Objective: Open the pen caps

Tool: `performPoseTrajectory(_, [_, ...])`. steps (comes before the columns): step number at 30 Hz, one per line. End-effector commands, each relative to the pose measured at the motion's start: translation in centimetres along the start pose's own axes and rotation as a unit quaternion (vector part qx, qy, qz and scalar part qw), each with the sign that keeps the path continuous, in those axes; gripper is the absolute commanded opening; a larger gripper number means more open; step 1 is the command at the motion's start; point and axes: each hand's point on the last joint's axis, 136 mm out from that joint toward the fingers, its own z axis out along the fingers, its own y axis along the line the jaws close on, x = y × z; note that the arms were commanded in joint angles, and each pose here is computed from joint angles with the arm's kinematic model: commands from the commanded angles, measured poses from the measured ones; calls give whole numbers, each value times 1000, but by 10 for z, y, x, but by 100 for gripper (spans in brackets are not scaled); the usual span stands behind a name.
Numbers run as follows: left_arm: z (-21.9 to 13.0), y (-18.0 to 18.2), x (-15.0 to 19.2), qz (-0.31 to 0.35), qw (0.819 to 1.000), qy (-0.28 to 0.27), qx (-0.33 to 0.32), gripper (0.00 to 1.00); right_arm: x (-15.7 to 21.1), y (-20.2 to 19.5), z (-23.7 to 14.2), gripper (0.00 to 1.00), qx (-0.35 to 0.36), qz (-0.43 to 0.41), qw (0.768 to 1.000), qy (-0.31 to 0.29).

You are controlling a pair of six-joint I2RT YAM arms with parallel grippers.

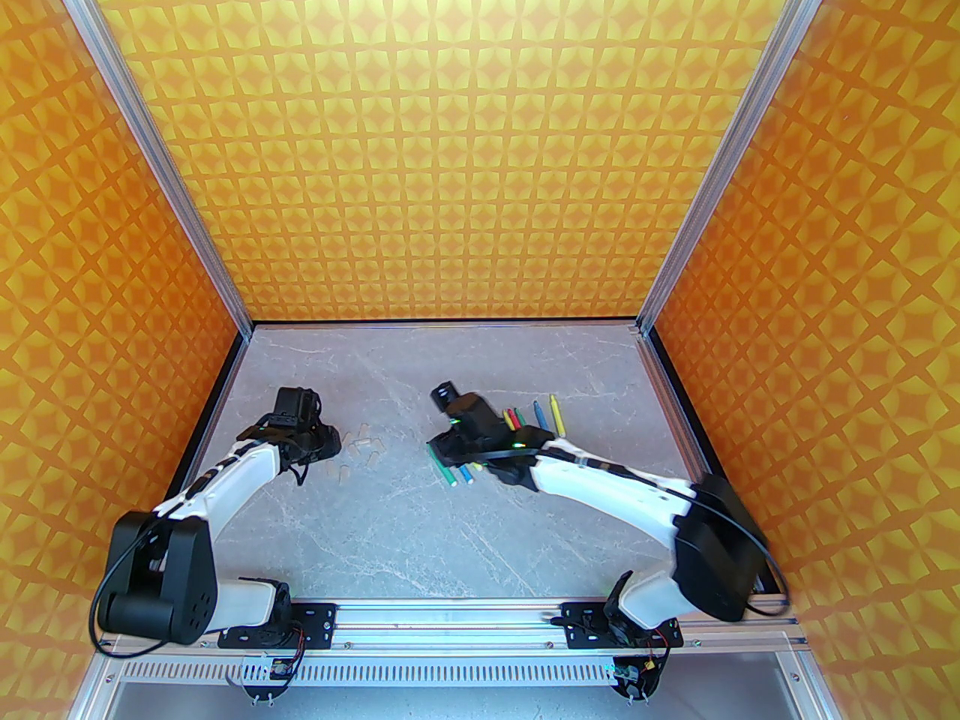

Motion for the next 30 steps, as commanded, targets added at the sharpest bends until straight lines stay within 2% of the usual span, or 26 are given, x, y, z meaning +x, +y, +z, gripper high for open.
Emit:
performPoseTrajectory(1, [-19,-4,-35,21,996,-84,13,64,-2,-47,-15,77,58,13,998,-29])
performPoseTrajectory(4, [-30,-6,-50,23,989,-146,28,86,1,-90,-28,90,111,29,992,-60])
performPoseTrajectory(8, [-37,2,-65,27,981,-190,22,100,9,-142,-48,98,191,50,976,-97])
performPoseTrajectory(11, [-35,21,-72,35,976,-214,-24,99,19,-178,-63,99,246,78,957,-136])
performPoseTrajectory(13, [-37,34,-76,41,968,-243,-55,99,29,-205,-75,98,308,86,935,-155])
performPoseTrajectory(15, [-39,44,-76,47,959,-272,-71,99,39,-226,-82,98,352,92,918,-158])
performPoseTrajectory(19, [-39,61,-77,67,935,-334,-94,99,58,-256,-84,98,395,108,899,-153])
performPoseTrajectory(24, [-34,68,-74,69,905,-410,-94,99,81,-271,-67,99,394,121,897,-161])
performPoseTrajectory(30, [-9,64,-78,83,907,-403,-86,99,84,-268,-37,98,353,133,907,-185])
